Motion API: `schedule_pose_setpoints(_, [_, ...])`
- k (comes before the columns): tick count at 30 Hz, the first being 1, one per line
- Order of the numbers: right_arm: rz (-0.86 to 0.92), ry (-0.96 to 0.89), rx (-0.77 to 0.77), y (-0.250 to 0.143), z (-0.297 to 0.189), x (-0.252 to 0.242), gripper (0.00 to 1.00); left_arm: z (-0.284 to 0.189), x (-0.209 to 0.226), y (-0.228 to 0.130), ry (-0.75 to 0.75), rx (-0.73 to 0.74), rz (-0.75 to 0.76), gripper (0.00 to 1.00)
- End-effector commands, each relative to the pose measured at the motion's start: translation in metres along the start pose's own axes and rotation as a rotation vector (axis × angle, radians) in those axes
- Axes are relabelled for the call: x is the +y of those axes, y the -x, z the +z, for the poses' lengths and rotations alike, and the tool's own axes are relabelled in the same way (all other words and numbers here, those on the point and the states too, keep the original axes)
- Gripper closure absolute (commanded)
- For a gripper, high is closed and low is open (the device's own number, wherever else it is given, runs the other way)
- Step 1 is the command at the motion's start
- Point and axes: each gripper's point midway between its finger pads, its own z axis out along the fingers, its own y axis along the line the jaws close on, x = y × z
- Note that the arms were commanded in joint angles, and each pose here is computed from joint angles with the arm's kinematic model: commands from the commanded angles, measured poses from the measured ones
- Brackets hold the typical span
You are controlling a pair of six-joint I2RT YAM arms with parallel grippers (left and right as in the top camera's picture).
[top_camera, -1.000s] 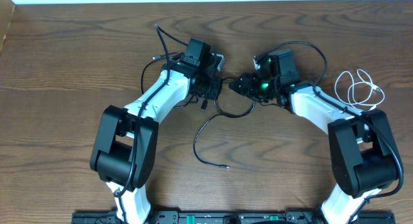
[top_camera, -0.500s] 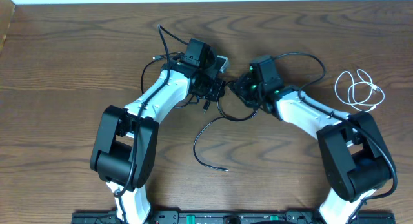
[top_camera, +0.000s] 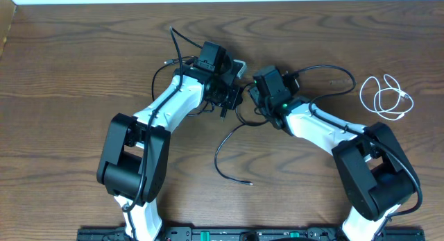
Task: Untangle cables
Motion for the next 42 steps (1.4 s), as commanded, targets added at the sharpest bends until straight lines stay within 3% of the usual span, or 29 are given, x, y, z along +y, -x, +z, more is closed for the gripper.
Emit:
schedule_pose_setpoints(1, [0.028, -0.007, -0.072, 0.009, 0.009, -0.005, 0.61, -0.013, -0.015, 0.013, -0.053, -0.04, 0.032, 0.93])
schedule_pose_setpoints(5, [0.035, 0.022, -0.07, 0.007, 0.018, -0.002, 0.66, -0.013, -0.017, 0.013, -0.068, -0.04, 0.033, 0.92])
schedule_pose_setpoints(15, [0.02, 0.021, -0.097, 0.011, 0.028, -0.006, 0.65, -0.013, -0.017, 0.013, -0.068, -0.04, 0.034, 0.93])
schedule_pose_setpoints(17, [-0.006, 0.022, -0.097, 0.011, 0.028, -0.005, 0.98, -0.013, -0.017, 0.013, -0.068, -0.04, 0.034, 0.93])
schedule_pose_setpoints(18, [-0.019, 0.021, -0.093, 0.01, 0.028, -0.006, 0.99, -0.013, -0.017, 0.013, -0.068, -0.04, 0.034, 0.93])
schedule_pose_setpoints(26, [-0.255, 0.028, 0.012, -0.005, 0.028, -0.005, 0.98, -0.013, -0.015, 0.014, -0.055, -0.041, 0.033, 0.93])
schedule_pose_setpoints(31, [-0.246, 0.025, 0.045, -0.004, 0.029, -0.008, 0.81, -0.013, -0.015, 0.014, -0.056, -0.041, 0.033, 0.92])
schedule_pose_setpoints(33, [-0.246, 0.005, 0.038, -0.001, 0.029, -0.013, 0.79, -0.013, -0.015, 0.013, -0.056, -0.041, 0.033, 0.93])
schedule_pose_setpoints(39, [-0.251, -0.008, -0.034, 0.008, 0.029, -0.013, 0.8, -0.013, -0.015, 0.014, -0.056, -0.041, 0.033, 0.93])
schedule_pose_setpoints(40, [-0.251, -0.01, -0.047, 0.01, 0.029, -0.013, 0.83, -0.013, -0.015, 0.014, -0.056, -0.041, 0.033, 0.92])
schedule_pose_setpoints(42, [-0.252, -0.011, -0.055, 0.012, 0.029, -0.013, 0.99, -0.013, -0.015, 0.013, -0.056, -0.041, 0.033, 0.92])
